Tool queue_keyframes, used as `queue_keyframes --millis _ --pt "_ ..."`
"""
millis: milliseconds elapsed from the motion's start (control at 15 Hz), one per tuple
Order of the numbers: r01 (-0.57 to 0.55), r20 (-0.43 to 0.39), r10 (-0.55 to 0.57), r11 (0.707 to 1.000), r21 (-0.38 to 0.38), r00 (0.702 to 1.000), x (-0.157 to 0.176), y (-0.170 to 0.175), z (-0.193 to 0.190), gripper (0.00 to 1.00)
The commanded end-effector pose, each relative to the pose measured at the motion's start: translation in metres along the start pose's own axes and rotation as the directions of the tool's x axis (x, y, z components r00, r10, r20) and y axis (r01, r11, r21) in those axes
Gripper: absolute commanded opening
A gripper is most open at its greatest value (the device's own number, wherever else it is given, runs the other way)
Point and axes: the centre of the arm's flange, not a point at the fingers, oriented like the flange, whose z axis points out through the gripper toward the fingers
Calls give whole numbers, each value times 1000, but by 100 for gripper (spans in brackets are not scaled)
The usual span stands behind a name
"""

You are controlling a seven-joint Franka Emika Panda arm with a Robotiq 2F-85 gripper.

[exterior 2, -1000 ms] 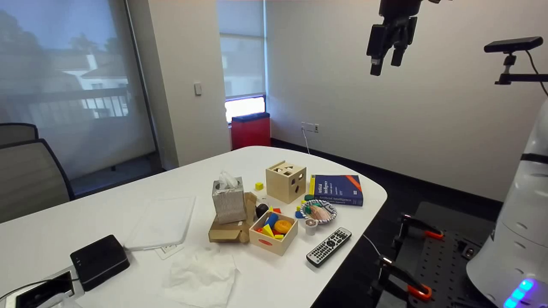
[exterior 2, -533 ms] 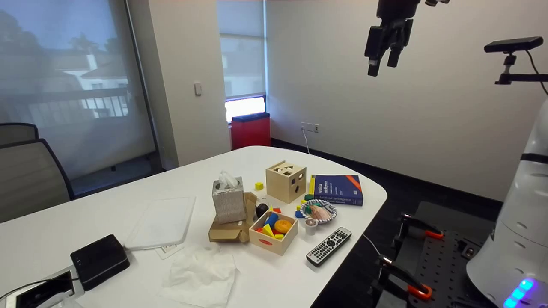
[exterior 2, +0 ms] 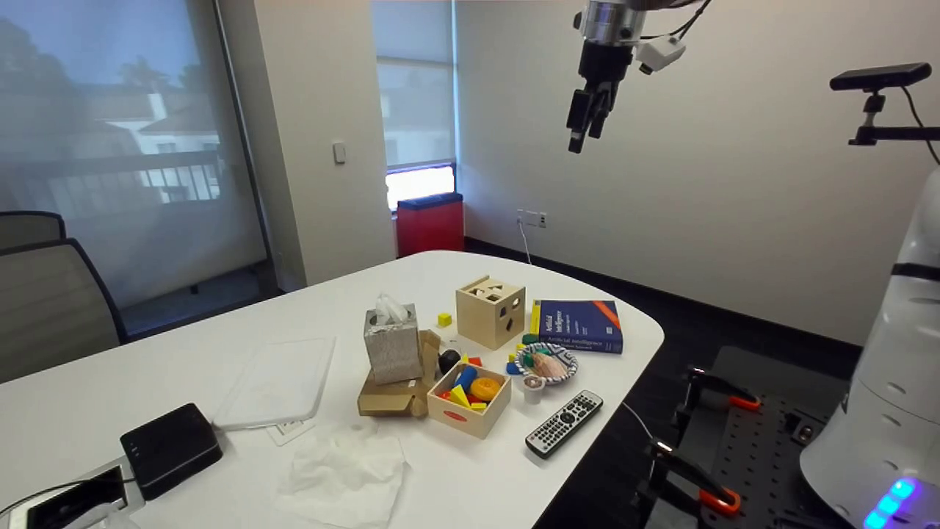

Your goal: Half open the wooden box by sliding the lid

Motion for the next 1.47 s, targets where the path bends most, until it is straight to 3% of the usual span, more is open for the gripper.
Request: queue_keyframes --millis 0,467,733,1067,1400 --pt "74 18 -75 996 44 997 74 37 43 100" --pt "103 36 -110 981 164 993 155 79 163 100" --pt "84 51 -91 987 137 995 187 100 246 100" --pt "69 62 -81 982 175 995 200 103 336 100" --pt "53 67 -69 974 219 995 206 98 391 100"
